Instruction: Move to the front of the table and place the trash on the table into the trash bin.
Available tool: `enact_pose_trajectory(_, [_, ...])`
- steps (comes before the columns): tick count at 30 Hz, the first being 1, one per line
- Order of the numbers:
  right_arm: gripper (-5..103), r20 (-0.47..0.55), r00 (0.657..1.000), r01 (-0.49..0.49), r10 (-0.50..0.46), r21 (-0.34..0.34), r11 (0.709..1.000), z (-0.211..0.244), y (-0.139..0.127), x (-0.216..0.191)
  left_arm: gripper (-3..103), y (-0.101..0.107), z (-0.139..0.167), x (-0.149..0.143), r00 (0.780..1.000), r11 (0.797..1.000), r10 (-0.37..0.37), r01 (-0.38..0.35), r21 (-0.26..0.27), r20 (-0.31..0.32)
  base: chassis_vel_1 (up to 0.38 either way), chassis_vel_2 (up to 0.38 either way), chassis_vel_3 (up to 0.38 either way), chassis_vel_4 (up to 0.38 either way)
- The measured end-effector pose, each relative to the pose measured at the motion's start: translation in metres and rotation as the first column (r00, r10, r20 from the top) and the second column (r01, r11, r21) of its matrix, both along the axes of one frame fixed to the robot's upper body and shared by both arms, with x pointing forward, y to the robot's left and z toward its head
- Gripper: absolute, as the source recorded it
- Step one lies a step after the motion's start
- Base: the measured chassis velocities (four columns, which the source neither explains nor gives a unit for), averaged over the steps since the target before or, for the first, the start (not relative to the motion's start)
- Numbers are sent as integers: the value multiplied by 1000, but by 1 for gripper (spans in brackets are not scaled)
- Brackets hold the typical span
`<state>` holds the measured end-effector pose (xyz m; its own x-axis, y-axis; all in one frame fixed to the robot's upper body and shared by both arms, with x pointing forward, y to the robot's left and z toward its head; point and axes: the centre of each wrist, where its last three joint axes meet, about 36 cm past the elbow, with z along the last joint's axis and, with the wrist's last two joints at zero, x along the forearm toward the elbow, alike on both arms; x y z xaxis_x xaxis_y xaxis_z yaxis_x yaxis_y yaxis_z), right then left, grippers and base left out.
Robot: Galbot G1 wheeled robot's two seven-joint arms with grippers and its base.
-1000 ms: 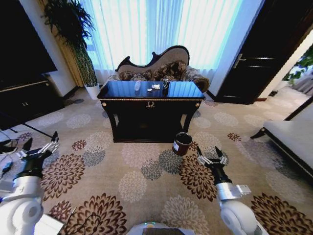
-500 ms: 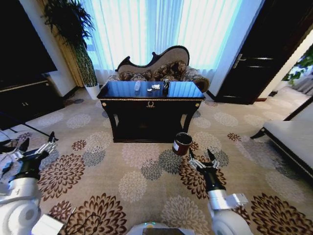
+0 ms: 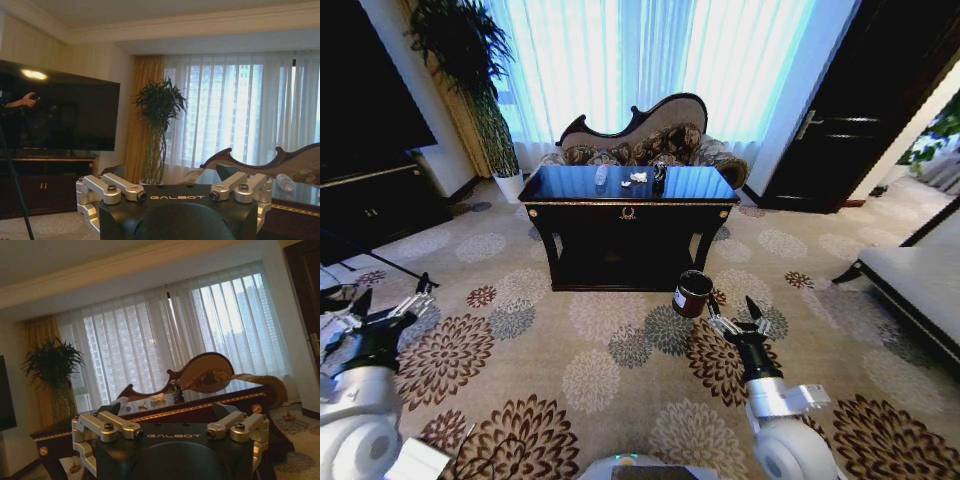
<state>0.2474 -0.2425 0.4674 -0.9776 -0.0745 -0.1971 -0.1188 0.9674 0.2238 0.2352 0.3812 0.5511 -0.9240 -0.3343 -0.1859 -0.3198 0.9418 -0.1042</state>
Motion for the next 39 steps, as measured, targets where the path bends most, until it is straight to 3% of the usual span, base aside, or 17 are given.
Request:
enact_pose_trajectory(14, [100,35,999,-4,4,11,1000,9,0,3,100,-2,7,0,1000,1000,-6,6,26,7,-67,69,68,-65])
enact_pose_trajectory(18, [100,54,999,5,-5,-14,1000,11,-3,7,100,9,7,9,1000,1000,-16,16,19,20,-201,206,202,-208])
enact_pose_trajectory(25, [100,41,996,79,-75,-119,990,-3,-25,16,100,21,15,12,999,1000,-23,23,-3,48,-270,287,295,-277])
enact_pose_trajectory(39, [100,60,993,106,-98,-145,984,3,-46,28,100,15,13,11,999,999,-32,32,1,44,-259,267,265,-269])
